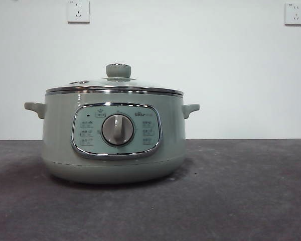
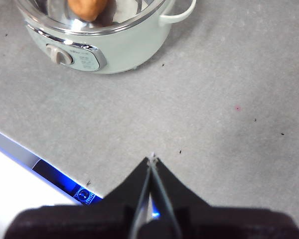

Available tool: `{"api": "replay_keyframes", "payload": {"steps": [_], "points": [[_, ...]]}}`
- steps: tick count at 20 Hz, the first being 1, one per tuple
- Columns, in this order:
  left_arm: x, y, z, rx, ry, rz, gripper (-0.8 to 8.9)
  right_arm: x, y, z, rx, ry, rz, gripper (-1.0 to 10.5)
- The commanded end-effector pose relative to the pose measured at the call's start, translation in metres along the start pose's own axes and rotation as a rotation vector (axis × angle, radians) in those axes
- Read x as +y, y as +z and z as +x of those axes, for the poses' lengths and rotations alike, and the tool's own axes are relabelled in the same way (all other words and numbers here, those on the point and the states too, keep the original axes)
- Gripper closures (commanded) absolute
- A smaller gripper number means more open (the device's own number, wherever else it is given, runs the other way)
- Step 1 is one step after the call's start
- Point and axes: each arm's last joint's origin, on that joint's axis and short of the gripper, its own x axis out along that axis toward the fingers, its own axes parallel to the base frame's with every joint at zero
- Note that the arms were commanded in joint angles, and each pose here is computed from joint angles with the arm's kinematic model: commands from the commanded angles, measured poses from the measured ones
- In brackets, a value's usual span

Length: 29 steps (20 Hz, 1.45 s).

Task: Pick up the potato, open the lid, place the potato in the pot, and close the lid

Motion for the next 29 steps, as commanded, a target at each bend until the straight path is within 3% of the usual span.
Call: {"api": "replay_keyframes", "payload": {"steps": [1,4,9,17,19,29], "points": [[0.004,-0.061,0.001,-0.150,0.055,-0.033,8.16,0.001,0.000,0.002,0.006,0.000,0.008,9.5],[0.007,-0.126,-0.002,-0.299,0.139,-0.043,8.16,0.001,0.000,0.002,0.007,-0.001,0.007,9.5],[0.007,-0.177,0.001,-0.324,0.190,-0.065,8.16,0.001,0.000,0.003,0.007,-0.001,0.007,9.5],[0.012,-0.199,0.000,-0.280,0.377,-0.137,8.16,0.001,0.000,0.003,0.007,0.000,0.007,9.5],[0.012,-0.206,-0.001,-0.229,0.388,-0.148,8.16,0.001,0.000,0.002,0.007,0.000,0.007,9.5],[0.012,-0.206,0.000,-0.229,0.368,-0.173,8.16,0.001,0.000,0.002,0.006,0.000,0.008,9.5]]}}
